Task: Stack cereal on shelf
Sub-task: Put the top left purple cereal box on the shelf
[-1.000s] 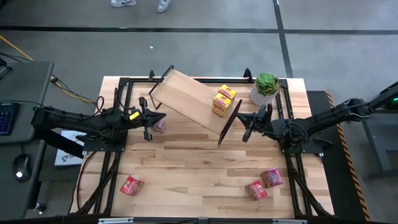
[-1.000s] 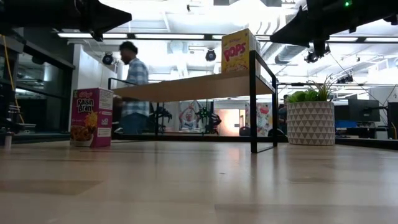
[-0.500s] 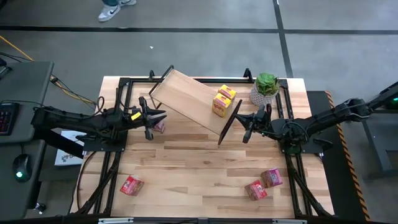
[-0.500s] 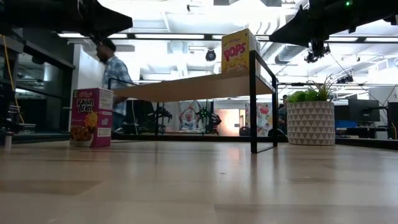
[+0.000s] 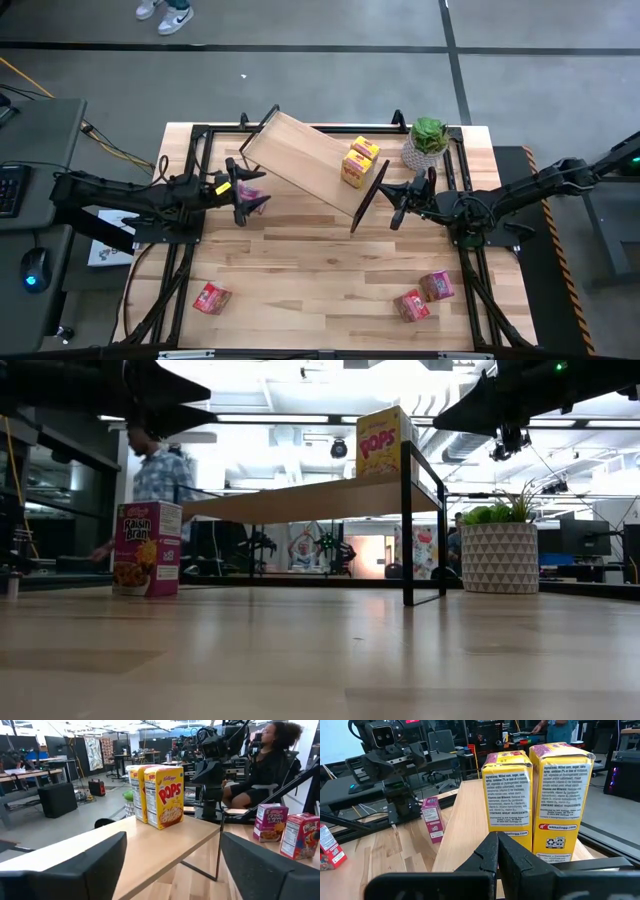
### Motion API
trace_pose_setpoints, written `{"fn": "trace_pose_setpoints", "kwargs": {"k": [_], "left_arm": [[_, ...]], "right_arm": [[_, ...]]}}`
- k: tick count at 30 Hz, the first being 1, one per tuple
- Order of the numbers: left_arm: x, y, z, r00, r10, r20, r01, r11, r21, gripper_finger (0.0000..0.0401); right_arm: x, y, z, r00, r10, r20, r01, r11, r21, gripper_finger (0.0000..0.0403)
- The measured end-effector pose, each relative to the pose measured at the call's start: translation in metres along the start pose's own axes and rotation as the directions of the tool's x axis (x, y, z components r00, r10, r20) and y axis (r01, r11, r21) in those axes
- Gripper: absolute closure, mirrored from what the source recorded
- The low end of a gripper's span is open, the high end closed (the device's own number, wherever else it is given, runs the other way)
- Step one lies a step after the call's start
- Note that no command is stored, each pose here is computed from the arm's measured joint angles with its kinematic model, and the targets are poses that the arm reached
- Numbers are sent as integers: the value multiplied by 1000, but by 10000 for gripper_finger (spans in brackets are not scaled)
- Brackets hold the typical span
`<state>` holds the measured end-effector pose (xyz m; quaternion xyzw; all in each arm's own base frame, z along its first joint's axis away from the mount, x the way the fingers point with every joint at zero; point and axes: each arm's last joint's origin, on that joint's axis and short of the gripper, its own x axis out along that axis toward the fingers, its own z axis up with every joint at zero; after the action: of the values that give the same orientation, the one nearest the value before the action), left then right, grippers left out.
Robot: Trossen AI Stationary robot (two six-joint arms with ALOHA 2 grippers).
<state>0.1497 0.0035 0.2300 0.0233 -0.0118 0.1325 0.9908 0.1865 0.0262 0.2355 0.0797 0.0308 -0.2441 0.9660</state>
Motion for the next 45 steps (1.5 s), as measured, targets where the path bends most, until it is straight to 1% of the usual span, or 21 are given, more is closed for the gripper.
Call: {"fn": "trace_pose_setpoints", "kwargs": {"k": [3,5,7,9,11,12,14,16,18,20,21,24,29,31,33,36,38,41,45], "left_arm": [[1,0,7,1000,-2,-28,2,1000,-6,71],[2,0,16,997,-4,-78,4,1000,9,68],[4,0,26,985,-5,-171,11,999,37,66],[4,1,35,952,-2,-306,26,997,77,66],[4,1,42,892,9,-452,50,992,119,66],[4,1,45,855,17,-519,64,988,138,66],[2,2,45,751,42,-659,107,977,185,66],[2,2,43,652,68,-755,158,962,223,66],[4,1,39,578,88,-811,201,948,246,66],[7,0,32,521,104,-847,247,932,266,66],[9,-1,29,501,111,-858,272,921,278,66],[18,-4,21,462,146,-875,322,891,319,66],[30,-5,8,400,267,-877,383,820,425,66],[33,-5,4,378,296,-877,396,804,443,66],[36,-4,0,353,302,-885,401,806,435,66],[38,0,-6,293,304,-907,413,815,407,66],[39,2,-9,265,314,-911,409,819,402,66],[41,5,-12,246,316,-916,402,827,393,66],[41,5,-13,232,279,-932,410,841,354,66]], "right_arm": [[0,0,0,1000,0,0,0,1000,0,403],[0,0,0,1000,0,0,0,1000,0,403],[0,0,0,1000,-1,0,1,1000,0,403],[0,0,0,1000,0,0,0,1000,0,403],[0,0,0,1000,-1,0,1,1000,0,403],[0,0,0,1000,-1,1,1,1000,0,403],[0,0,0,1000,-1,0,1,1000,0,403],[0,0,0,1000,-1,1,1,1000,-2,403],[0,0,0,1000,-4,1,4,1000,-3,403],[0,0,0,1000,-4,1,4,1000,-3,403],[0,0,0,1000,-4,1,4,1000,-3,403],[0,0,0,1000,-4,1,4,1000,-2,403],[0,0,0,1000,-4,0,4,1000,-2,403],[0,0,-1,1000,-6,-6,6,1000,-8,403],[0,0,-1,1000,-6,-8,6,1000,-9,403],[0,0,-1,1000,-5,-10,5,1000,-10,403],[0,0,-1,1000,-5,-11,5,1000,-11,403],[0,0,-1,1000,-4,-11,4,1000,-6,403],[0,0,-2,1000,-3,-13,3,1000,-4,403]]}}
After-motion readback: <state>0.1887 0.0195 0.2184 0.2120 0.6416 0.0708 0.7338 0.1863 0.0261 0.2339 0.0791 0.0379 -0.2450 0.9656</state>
